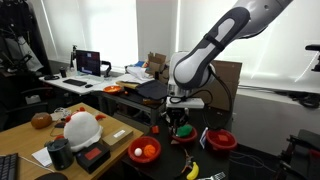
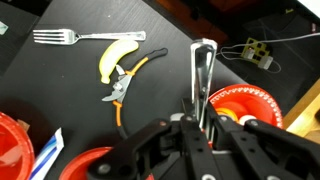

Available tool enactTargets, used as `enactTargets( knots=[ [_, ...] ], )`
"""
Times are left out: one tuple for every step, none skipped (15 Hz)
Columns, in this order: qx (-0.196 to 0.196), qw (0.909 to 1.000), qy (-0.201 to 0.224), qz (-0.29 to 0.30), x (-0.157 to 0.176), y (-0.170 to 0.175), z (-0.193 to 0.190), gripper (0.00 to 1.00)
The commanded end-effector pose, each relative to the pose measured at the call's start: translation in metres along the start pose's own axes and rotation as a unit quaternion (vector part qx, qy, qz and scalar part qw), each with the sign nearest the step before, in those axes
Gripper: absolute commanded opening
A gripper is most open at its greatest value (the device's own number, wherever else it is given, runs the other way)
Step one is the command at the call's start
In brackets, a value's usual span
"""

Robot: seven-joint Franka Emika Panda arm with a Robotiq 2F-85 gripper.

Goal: Put the fork inside the red bowl

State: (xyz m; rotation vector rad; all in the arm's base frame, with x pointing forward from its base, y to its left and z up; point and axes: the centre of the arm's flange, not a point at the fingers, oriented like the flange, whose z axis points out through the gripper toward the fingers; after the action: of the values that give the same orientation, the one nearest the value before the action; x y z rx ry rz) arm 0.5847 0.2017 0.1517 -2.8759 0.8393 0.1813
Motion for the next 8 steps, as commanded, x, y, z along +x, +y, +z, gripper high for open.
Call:
enactTargets(
  knots=[
    [-0.007, 0.9948, -0.014, -0.101, 0.003, -0.032, -0.016, 0.03],
    [-0.011, 0.9915, -0.017, -0.128, 0.007, -0.039, -0.018, 0.03],
    [-0.014, 0.9875, -0.022, -0.156, 0.012, -0.046, -0.020, 0.03],
    [-0.019, 0.9826, -0.028, -0.182, 0.019, -0.053, -0.021, 0.03],
    [-0.026, 0.9779, -0.032, -0.205, 0.025, -0.058, -0.021, 0.03],
    [-0.030, 0.9736, -0.038, -0.223, 0.032, -0.064, -0.020, 0.03],
    [-0.036, 0.9696, -0.043, -0.238, 0.037, -0.069, -0.018, 0.03],
    [-0.040, 0.9658, -0.048, -0.252, 0.042, -0.074, -0.015, 0.03]
  ],
)
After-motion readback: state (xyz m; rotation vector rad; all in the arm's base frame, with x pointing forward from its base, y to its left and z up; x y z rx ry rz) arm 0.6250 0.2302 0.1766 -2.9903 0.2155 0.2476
